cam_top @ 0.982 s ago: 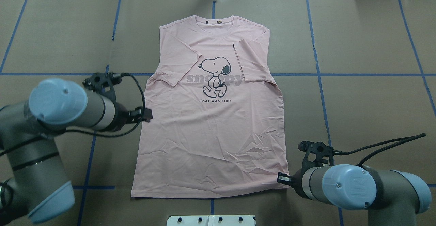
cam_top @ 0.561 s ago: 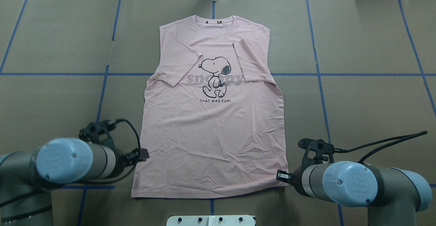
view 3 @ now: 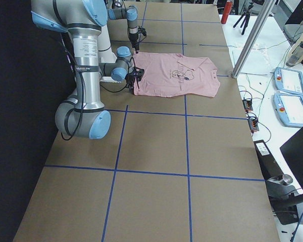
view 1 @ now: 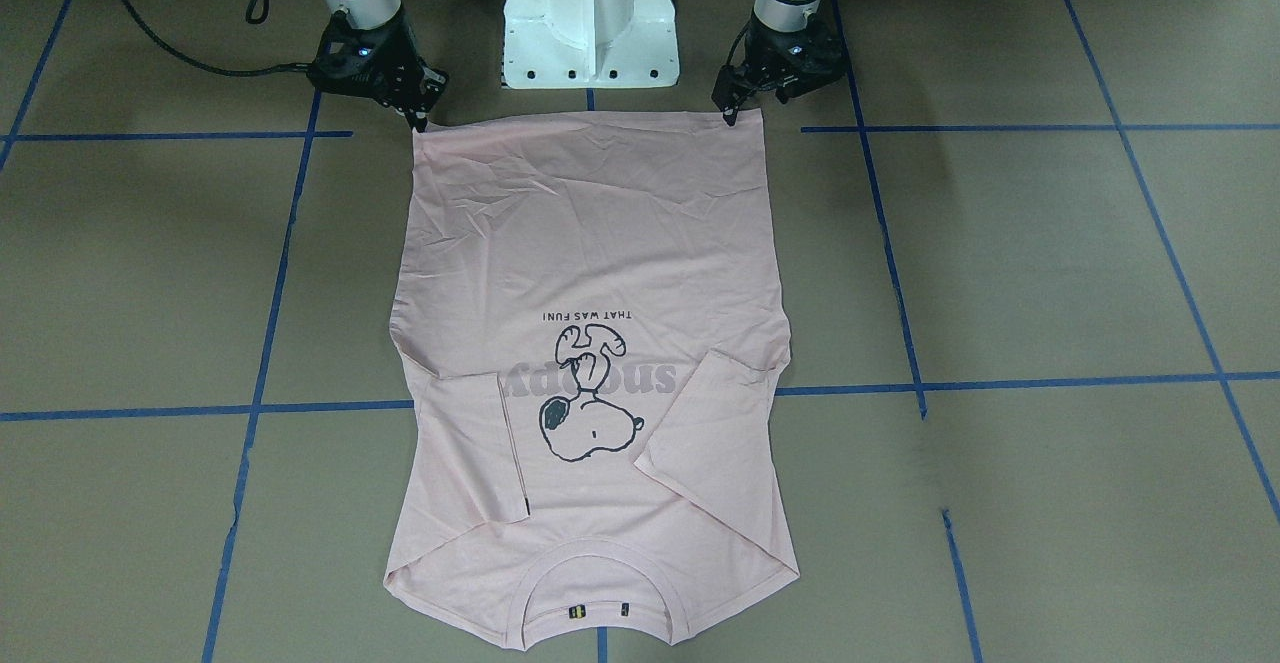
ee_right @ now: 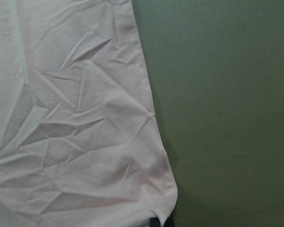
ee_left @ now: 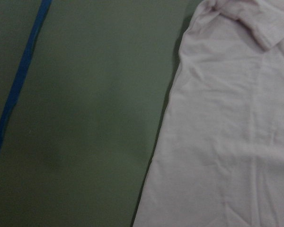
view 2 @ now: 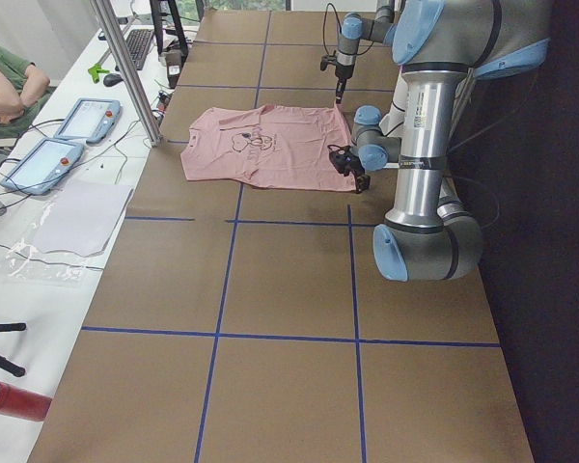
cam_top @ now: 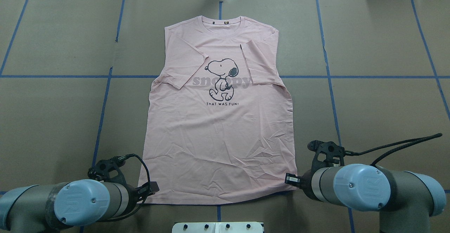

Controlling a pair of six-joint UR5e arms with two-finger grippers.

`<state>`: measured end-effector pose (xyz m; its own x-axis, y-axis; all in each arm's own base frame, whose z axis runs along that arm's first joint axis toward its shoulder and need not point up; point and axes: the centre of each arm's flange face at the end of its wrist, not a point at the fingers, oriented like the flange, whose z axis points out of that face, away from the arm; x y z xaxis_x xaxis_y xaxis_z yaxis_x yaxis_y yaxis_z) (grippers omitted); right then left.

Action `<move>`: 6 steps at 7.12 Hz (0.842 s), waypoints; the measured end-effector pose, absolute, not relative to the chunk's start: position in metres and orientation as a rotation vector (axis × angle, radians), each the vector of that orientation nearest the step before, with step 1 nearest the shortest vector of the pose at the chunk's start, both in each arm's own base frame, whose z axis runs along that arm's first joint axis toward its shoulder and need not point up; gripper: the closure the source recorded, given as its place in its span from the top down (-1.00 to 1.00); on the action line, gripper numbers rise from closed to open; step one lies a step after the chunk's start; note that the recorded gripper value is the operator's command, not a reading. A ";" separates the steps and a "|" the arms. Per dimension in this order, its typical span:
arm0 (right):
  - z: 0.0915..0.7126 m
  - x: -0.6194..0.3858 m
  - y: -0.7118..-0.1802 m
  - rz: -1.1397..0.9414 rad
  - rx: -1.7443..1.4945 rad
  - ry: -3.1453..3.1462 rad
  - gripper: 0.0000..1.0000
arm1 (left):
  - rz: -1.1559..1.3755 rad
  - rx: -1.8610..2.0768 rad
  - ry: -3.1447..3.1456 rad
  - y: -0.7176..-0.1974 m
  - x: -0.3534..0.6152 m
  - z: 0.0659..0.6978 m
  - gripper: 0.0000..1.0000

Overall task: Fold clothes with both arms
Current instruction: 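Lower both grippers and pinch the hem corners nearest the robot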

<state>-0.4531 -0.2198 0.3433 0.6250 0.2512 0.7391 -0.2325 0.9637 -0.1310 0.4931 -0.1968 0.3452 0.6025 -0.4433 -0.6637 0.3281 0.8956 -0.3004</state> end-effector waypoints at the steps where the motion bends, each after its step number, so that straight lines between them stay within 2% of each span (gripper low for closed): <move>1: 0.343 -0.453 -0.220 0.279 -0.023 -0.852 -1.00 | -0.451 -0.152 0.799 -0.196 0.493 0.346 0.92; 3: 0.342 -0.452 -0.221 0.279 -0.028 -0.855 -1.00 | -0.455 -0.146 0.784 -0.197 0.495 0.348 0.78; 6: 0.342 -0.450 -0.224 0.283 -0.032 -0.857 -1.00 | -0.454 -0.143 0.775 -0.196 0.497 0.350 0.74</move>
